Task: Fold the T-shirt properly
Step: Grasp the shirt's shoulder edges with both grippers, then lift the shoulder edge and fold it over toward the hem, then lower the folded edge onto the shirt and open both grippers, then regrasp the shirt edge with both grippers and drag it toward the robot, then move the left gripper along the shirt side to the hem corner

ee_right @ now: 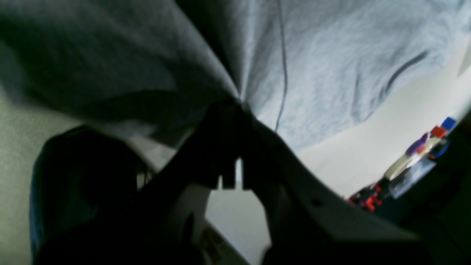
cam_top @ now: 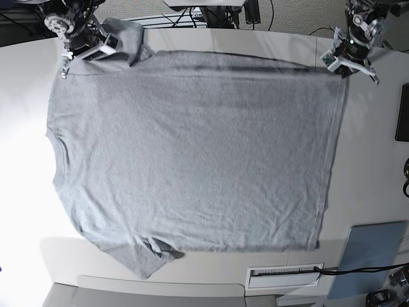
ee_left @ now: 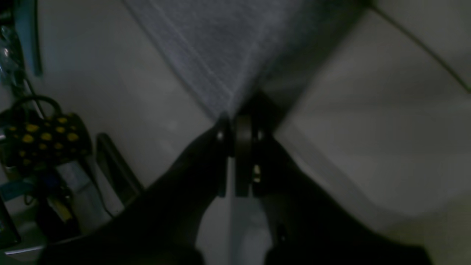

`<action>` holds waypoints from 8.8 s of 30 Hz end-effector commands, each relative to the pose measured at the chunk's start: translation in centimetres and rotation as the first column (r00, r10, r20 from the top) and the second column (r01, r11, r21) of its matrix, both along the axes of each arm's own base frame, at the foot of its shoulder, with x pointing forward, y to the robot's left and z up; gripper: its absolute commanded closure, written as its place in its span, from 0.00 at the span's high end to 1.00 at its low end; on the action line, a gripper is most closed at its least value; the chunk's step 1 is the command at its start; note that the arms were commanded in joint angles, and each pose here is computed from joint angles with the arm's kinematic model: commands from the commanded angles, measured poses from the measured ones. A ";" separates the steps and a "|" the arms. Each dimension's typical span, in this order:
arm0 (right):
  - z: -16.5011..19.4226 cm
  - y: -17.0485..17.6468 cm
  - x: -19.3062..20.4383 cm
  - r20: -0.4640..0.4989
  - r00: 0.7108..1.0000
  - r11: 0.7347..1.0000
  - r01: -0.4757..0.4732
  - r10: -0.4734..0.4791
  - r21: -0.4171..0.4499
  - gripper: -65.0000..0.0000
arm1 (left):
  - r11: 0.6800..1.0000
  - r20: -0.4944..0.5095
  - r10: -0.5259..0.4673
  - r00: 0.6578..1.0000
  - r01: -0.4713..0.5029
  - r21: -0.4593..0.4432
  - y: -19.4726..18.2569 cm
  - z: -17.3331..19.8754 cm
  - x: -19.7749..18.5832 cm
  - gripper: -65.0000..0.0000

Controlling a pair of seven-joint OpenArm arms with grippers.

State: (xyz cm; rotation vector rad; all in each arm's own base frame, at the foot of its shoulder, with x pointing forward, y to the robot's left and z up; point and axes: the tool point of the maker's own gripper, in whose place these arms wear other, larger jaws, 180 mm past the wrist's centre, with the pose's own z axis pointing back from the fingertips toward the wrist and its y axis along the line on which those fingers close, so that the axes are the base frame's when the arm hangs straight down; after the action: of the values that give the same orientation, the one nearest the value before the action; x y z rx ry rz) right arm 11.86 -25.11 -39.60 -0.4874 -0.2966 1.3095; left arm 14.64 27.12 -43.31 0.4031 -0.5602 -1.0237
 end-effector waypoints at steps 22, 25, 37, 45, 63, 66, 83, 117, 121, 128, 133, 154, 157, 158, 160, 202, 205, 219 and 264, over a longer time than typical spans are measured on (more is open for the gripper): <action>6.0 -1.3 2.7 0.234 0.971 0.997 0.054 -0.040 -0.054 0.00 | 0.978 0.048 0.169 0.984 -0.161 -0.136 2.6 6.3 0.4 0.00; 6.9 -1.4 4.6 0.282 0.957 0.997 0.075 -0.072 0.001 0.00 | 0.971 0.040 0.149 0.988 -0.139 -0.196 1.5 6.4 1.6 0.00; 6.7 -2.8 11.4 0.376 0.911 0.980 0.117 -0.169 0.159 0.00 | 0.943 0.068 0.191 0.979 -0.164 -0.289 2.0 5.8 5.5 0.00; 7.3 -3.0 13.8 0.404 0.897 0.976 0.109 -0.179 0.190 0.00 | 0.942 0.060 0.165 0.984 -0.139 -0.305 0.0 4.0 8.5 0.00; 6.7 -0.5 17.1 0.415 0.901 0.977 0.046 -0.131 0.209 0.00 | 0.942 0.164 0.208 0.964 -0.152 -0.299 0.8 6.2 13.1 0.00; 6.1 -0.7 17.2 0.404 0.906 0.978 0.050 -0.130 0.203 0.00 | 0.942 0.166 0.206 0.964 -0.149 -0.301 0.7 6.3 13.1 0.00; 6.8 -0.5 17.9 0.424 0.896 0.977 0.041 -0.129 0.211 0.31 | 0.928 0.186 0.238 0.953 -0.167 -0.333 0.1 6.3 13.7 0.00; -0.1 -6.5 13.2 0.167 0.695 0.675 0.563 -0.699 0.478 0.00 | 0.440 -0.275 0.580 0.767 -0.579 -0.687 -3.9 -0.6 9.6 0.00; -1.1 -6.6 11.4 0.141 0.706 0.680 0.580 -0.694 0.448 0.00 | 0.441 -0.298 0.602 0.741 -0.619 -0.650 -3.3 -1.7 7.6 0.00; -3.2 -6.8 6.8 0.091 0.735 0.706 0.599 -0.672 0.377 0.00 | 0.515 -0.331 0.596 0.731 -0.665 -0.541 -1.6 -3.5 2.8 0.00; -3.9 -6.7 3.5 0.063 0.752 0.728 0.608 -0.656 0.318 0.00 | 0.555 -0.360 0.587 0.725 -0.684 -0.473 -0.4 -3.8 -0.5 0.00; -0.8 -5.6 -2.5 0.147 0.797 0.807 0.554 -0.585 0.207 0.00 | 0.710 -0.384 0.521 0.762 -0.637 -0.301 0.3 -3.6 -7.9 0.00; -0.5 -5.6 -2.4 0.148 0.793 0.803 0.562 -0.592 0.200 0.00 | 0.734 -0.386 0.509 0.769 -0.622 -0.273 0.1 -3.3 -7.9 0.00; -0.4 -5.5 -2.4 0.149 0.792 0.803 0.562 -0.592 0.201 0.00 | 0.743 -0.376 0.503 0.778 -0.611 -0.273 0.1 -3.1 -7.7 0.00; -0.4 -5.5 -2.4 0.148 0.792 0.802 0.563 -0.592 0.200 0.00 | 0.752 -0.361 0.497 0.789 -0.599 -0.276 0.1 -2.7 -7.2 0.00; 11.4 -0.8 11.9 0.480 0.655 0.756 0.221 -0.583 0.616 0.40 | 0.551 0.011 0.634 0.773 -0.441 -0.709 4.4 10.0 18.7 0.36; 10.5 -0.1 12.2 0.436 0.680 0.747 0.256 -0.590 0.613 0.40 | 0.489 -0.009 0.678 0.735 -0.460 -0.741 5.5 10.2 21.0 0.36; 9.7 1.5 12.5 0.402 0.718 0.748 0.247 -0.568 0.616 0.40 | 0.305 -0.189 0.703 0.686 -0.531 -0.791 6.7 8.2 27.1 0.36; 10.0 1.4 12.6 0.430 0.716 0.767 0.229 -0.550 0.600 0.40 | 0.476 -0.315 0.566 0.762 -0.614 -0.630 1.2 0.8 26.9 0.01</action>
State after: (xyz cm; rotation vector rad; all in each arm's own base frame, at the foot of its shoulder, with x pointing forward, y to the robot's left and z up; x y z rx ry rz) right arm 24.00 -23.74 -30.75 -0.4397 -0.9400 0.5507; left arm 41.53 28.34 -42.70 -0.1445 -0.6719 -0.0597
